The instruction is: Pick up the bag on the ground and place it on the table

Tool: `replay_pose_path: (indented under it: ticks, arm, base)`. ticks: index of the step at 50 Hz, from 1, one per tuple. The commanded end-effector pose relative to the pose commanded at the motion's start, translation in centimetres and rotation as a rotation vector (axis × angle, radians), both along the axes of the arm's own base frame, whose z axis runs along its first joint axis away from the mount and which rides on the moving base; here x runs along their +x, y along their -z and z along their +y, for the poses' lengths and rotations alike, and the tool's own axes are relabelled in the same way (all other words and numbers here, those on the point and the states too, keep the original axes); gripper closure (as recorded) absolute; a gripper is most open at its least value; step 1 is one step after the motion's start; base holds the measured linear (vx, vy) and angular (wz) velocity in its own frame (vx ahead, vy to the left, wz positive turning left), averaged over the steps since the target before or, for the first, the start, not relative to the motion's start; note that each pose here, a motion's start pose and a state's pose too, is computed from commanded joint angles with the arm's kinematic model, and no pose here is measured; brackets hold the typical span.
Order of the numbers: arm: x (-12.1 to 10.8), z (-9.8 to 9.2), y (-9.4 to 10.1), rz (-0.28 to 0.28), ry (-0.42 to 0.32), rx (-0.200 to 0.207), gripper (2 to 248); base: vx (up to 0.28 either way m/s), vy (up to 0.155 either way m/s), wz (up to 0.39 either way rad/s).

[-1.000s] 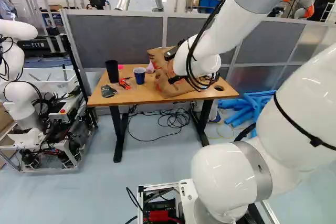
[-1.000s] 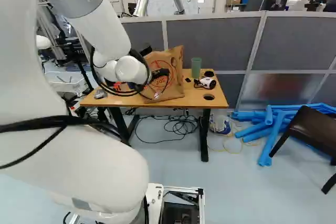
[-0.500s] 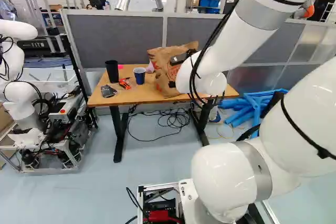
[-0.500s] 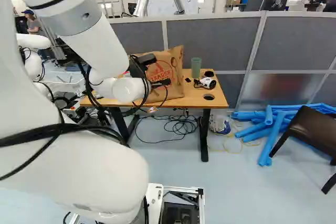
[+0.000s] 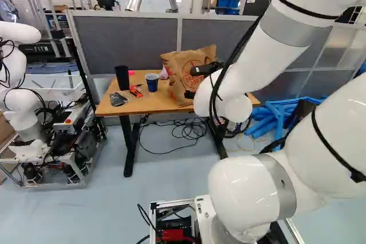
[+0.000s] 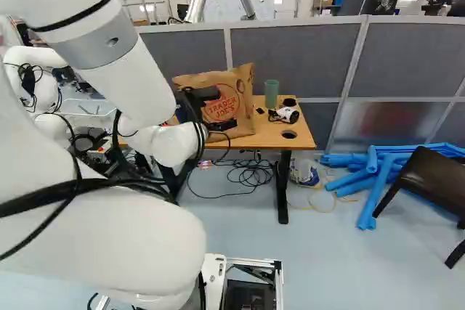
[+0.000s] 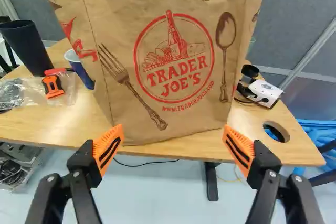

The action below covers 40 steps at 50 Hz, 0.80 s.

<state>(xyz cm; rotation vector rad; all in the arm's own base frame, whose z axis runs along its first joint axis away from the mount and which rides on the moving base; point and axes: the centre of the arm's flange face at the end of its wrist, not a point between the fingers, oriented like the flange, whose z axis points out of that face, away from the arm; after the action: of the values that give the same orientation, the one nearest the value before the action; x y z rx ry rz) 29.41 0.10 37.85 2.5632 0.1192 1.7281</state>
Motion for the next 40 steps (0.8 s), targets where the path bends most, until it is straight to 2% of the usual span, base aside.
replay_pose_path:
  ticks: [20, 40]
  arm:
    - [-1.7, -0.1, 0.9, -0.038, 0.026, 0.060, 3]
    - [-2.4, -0.1, 1.3, -0.053, 0.035, 0.083, 3]
  base:
    - [0.000, 0.000, 0.000]
    - [0.000, 0.000, 0.000]
